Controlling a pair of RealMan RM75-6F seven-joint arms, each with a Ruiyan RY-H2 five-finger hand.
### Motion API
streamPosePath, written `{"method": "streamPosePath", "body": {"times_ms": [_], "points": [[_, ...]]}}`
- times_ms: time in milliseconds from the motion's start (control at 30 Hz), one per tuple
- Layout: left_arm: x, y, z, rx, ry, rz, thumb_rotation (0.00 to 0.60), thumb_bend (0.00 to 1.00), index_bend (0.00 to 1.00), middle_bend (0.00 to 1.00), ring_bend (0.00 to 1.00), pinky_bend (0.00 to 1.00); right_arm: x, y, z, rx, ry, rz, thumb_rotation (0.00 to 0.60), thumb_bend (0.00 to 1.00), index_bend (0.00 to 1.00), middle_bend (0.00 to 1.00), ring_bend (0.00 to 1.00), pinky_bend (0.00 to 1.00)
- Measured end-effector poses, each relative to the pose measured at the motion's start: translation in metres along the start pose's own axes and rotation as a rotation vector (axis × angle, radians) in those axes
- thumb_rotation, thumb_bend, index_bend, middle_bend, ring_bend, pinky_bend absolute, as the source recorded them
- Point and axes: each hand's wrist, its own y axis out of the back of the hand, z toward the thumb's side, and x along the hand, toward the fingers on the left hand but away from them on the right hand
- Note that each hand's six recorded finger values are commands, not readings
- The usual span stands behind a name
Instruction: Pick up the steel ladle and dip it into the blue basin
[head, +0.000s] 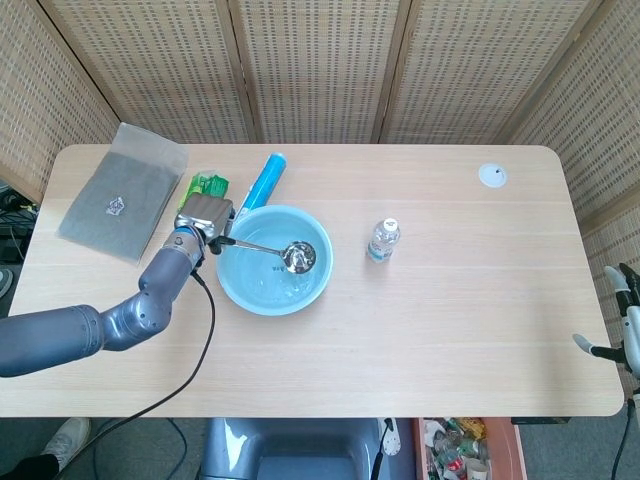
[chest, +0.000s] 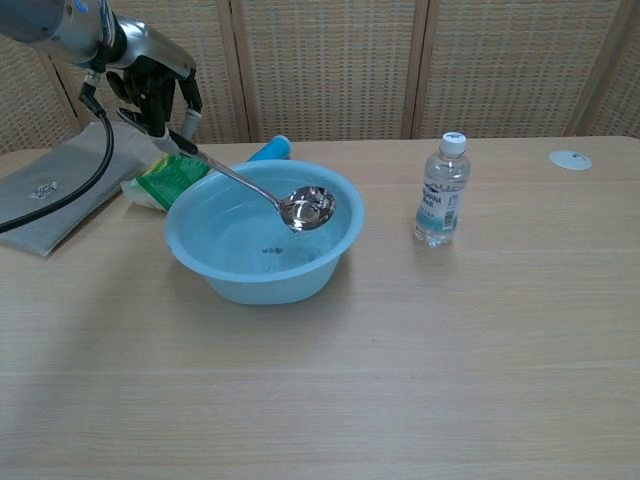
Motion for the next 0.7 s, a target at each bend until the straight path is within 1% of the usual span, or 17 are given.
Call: {"method": "streamPosePath", "body": {"times_ms": [333, 700], "points": [[-0.009, 0.008, -0.008, -0.045, -0.007, -0.016, 0.600, 0.54, 0.91, 0.98, 0.99, 1.00, 0.001, 0.001, 0.001, -0.001, 0.003, -0.002, 0.600, 0.00, 0.00, 0.00, 0.00, 0.00], [-0.016, 0.012, -0.016, -0.088, 0.007, -0.080, 0.600, 0.57, 0.91, 0.98, 0.99, 1.00, 0.000, -0.001, 0.002, 0.005, 0.005, 0.004, 0.600, 0.00, 0.00, 0.00, 0.00, 0.00]]}}
